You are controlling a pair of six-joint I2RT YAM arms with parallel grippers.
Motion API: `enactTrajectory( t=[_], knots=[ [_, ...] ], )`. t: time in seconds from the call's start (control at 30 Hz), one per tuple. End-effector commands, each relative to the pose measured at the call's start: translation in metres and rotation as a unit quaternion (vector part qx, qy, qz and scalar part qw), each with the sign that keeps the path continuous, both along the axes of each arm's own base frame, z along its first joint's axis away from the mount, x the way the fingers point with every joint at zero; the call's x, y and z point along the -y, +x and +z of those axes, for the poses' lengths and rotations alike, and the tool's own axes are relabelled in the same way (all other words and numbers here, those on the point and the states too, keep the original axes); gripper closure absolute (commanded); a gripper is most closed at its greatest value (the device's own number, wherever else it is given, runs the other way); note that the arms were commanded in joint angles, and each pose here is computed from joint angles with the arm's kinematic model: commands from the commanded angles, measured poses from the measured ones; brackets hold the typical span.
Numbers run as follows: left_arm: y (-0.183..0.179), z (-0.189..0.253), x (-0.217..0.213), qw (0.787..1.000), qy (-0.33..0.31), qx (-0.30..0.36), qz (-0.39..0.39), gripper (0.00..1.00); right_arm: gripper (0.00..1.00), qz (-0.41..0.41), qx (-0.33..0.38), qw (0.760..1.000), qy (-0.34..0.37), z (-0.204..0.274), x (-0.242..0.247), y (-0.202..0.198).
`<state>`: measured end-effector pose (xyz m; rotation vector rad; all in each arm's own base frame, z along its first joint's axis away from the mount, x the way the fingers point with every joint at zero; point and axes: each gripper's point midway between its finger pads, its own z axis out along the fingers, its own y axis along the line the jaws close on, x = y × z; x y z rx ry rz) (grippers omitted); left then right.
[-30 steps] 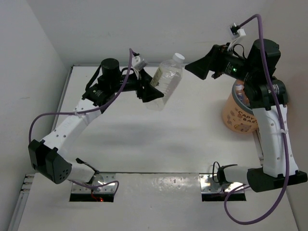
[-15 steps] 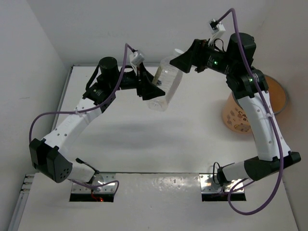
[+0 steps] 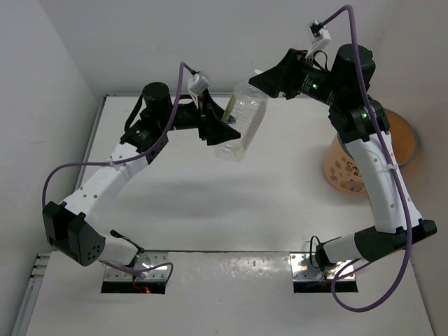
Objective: Put the plastic bottles in the bin
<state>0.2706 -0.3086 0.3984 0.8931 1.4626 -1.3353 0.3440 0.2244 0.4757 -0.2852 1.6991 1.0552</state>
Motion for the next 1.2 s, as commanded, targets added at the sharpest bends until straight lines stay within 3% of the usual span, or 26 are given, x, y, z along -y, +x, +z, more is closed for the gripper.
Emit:
enactTrajectory(
  t=[0.0,0.13,0.17,0.23,0.27,0.3,0.33,0.37,0.43,0.67,0.7,0.77,0.8,0.9,0.97,1.03,1.07,1.1,1.13,1.17],
  knots=[
    [-0.008,0.03,0.0,0.998,-0.028,0.051,-0.018,0.88,0.43,0.004,0.027,0.999,0.022,0.022,-0.002,-0.002],
    [-0.005,0.028,0.001,0.998,-0.028,0.046,-0.018,0.86,0.53,0.009,0.025,0.999,0.026,0.022,-0.004,-0.001],
    [-0.005,0.03,0.001,0.998,-0.031,0.051,-0.018,0.84,0.62,0.009,0.027,0.999,0.025,0.023,-0.003,0.0],
    [-0.003,0.027,0.003,0.999,-0.03,0.041,-0.018,0.59,0.75,0.013,0.026,0.999,0.023,0.02,-0.006,0.001],
    [-0.003,0.027,0.003,0.999,-0.029,0.041,-0.018,0.41,0.79,0.011,0.033,0.999,0.02,0.022,-0.005,0.001],
    [-0.002,0.025,0.003,0.999,-0.028,0.036,-0.014,0.1,0.84,0.011,0.035,0.999,0.017,0.023,-0.004,0.0],
    [0.0,0.026,0.002,0.999,-0.026,0.031,-0.006,0.0,0.87,0.011,0.034,0.999,0.015,0.023,-0.004,-0.002],
    [0.006,0.023,0.0,0.999,-0.013,0.033,0.013,0.0,0.94,0.002,0.047,0.999,0.004,0.024,0.0,0.001],
    [0.014,0.02,-0.005,0.999,0.003,0.037,0.033,0.0,0.98,-0.007,0.058,0.998,-0.01,0.028,0.006,-0.003],
    [0.058,0.017,-0.071,0.989,0.053,0.072,0.121,0.0,1.0,-0.102,0.12,0.985,-0.069,0.056,0.086,-0.009],
    [0.068,0.02,-0.088,0.985,0.057,0.08,0.141,0.0,1.0,-0.16,0.141,0.971,-0.108,0.06,0.118,-0.002],
    [0.077,0.017,-0.103,0.982,0.062,0.071,0.165,0.0,1.0,-0.202,0.154,0.956,-0.15,0.063,0.138,-0.005],
    [0.086,0.012,-0.114,0.98,0.066,0.061,0.18,0.0,1.0,-0.248,0.167,0.929,-0.218,0.058,0.162,-0.002],
    [0.095,-0.005,-0.123,0.981,0.066,0.016,0.183,0.0,1.0,-0.304,0.183,0.886,-0.3,0.057,0.194,-0.003],
    [0.097,-0.013,-0.125,0.981,0.066,0.0,0.181,0.0,1.0,-0.346,0.19,0.838,-0.378,0.051,0.224,-0.002],
    [0.099,-0.027,-0.124,0.981,0.07,-0.022,0.18,0.0,1.0,-0.352,0.173,0.813,-0.431,0.028,0.238,0.011],
    [0.099,-0.027,-0.124,0.981,0.07,-0.022,0.18,0.0,1.0,-0.374,0.187,0.766,-0.488,0.035,0.258,0.005],
    [0.099,-0.031,-0.125,0.981,0.071,-0.027,0.18,0.0,1.0,-0.371,0.174,0.754,-0.512,0.018,0.265,0.008],
    [0.099,-0.031,-0.125,0.981,0.071,-0.027,0.18,0.0,1.0,-0.392,0.182,0.724,-0.538,0.016,0.283,0.01],
    [0.099,-0.031,-0.125,0.981,0.071,-0.027,0.18,0.0,1.0,-0.386,0.19,0.709,-0.559,0.013,0.286,0.011]
  ],
)
